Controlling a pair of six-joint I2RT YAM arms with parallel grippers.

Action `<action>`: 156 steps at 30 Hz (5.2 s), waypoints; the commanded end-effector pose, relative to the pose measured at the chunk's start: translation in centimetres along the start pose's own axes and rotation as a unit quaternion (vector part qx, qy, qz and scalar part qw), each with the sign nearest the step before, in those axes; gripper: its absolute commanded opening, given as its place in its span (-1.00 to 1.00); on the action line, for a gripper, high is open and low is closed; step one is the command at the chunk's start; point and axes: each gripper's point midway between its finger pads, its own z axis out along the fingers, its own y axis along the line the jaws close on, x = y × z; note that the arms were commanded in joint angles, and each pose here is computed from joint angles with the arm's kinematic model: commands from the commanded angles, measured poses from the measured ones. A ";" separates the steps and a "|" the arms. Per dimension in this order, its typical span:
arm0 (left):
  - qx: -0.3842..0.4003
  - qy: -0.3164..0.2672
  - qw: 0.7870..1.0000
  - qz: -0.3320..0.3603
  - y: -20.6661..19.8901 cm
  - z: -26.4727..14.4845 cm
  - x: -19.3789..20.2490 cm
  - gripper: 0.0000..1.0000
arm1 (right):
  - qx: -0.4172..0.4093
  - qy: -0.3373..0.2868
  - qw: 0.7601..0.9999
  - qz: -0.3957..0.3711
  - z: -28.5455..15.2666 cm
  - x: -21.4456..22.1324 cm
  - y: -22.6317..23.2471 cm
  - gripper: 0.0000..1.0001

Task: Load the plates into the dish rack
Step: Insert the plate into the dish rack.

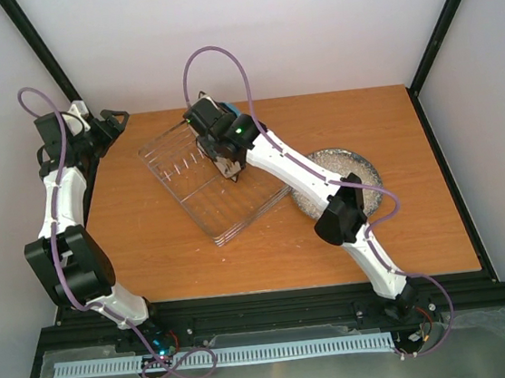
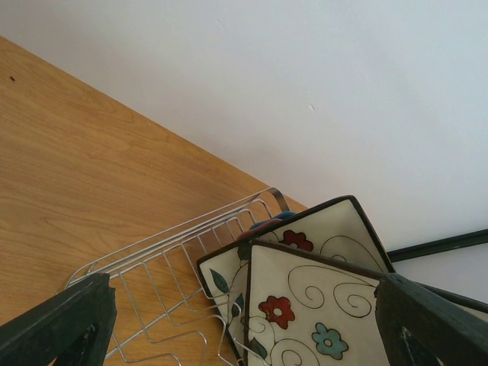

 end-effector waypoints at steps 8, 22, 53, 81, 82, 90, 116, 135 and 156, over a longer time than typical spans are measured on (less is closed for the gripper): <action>0.006 -0.011 1.000 0.016 -1.1 -0.6 -1.1 0.87 | 0.009 -0.034 0.999 0.021 -0.8 -2.2 -1.0 -0.94; 0.001 -0.012 1.000 0.017 -1.1 -0.9 -1.0 0.87 | -0.034 -0.045 0.998 -0.028 1.6 -2.2 1.8 -0.94; -0.004 -0.011 1.000 0.022 -1.3 -1.1 -1.3 0.87 | -0.043 -0.079 0.995 -0.038 7.7 -2.1 3.4 -0.94; -0.010 -0.021 1.000 0.007 -1.1 -1.1 -1.6 0.87 | -0.091 0.025 0.993 -0.065 10.5 4.4 3.1 -0.94; -0.011 -0.021 1.000 0.007 -1.1 -1.1 -1.7 0.87 | -0.093 0.030 0.993 -0.067 10.6 4.8 3.2 -0.95; -0.011 -0.021 1.000 0.009 -1.2 -1.2 -1.7 0.87 | -0.108 0.060 0.990 -0.065 10.9 6.5 3.9 -0.79; -0.009 -0.017 1.000 0.009 -1.1 -1.0 -1.6 0.87 | -0.116 0.005 0.991 -0.067 9.3 3.1 5.1 -0.19; -0.005 -0.011 1.000 -0.001 -0.9 -0.9 -1.0 0.87 | -0.169 -0.048 0.982 -0.064 6.7 0.1 8.3 0.04; -0.002 -0.006 1.000 -0.007 -0.8 -0.8 -0.5 0.87 | -0.148 -0.043 0.986 -0.066 7.5 0.5 8.0 0.30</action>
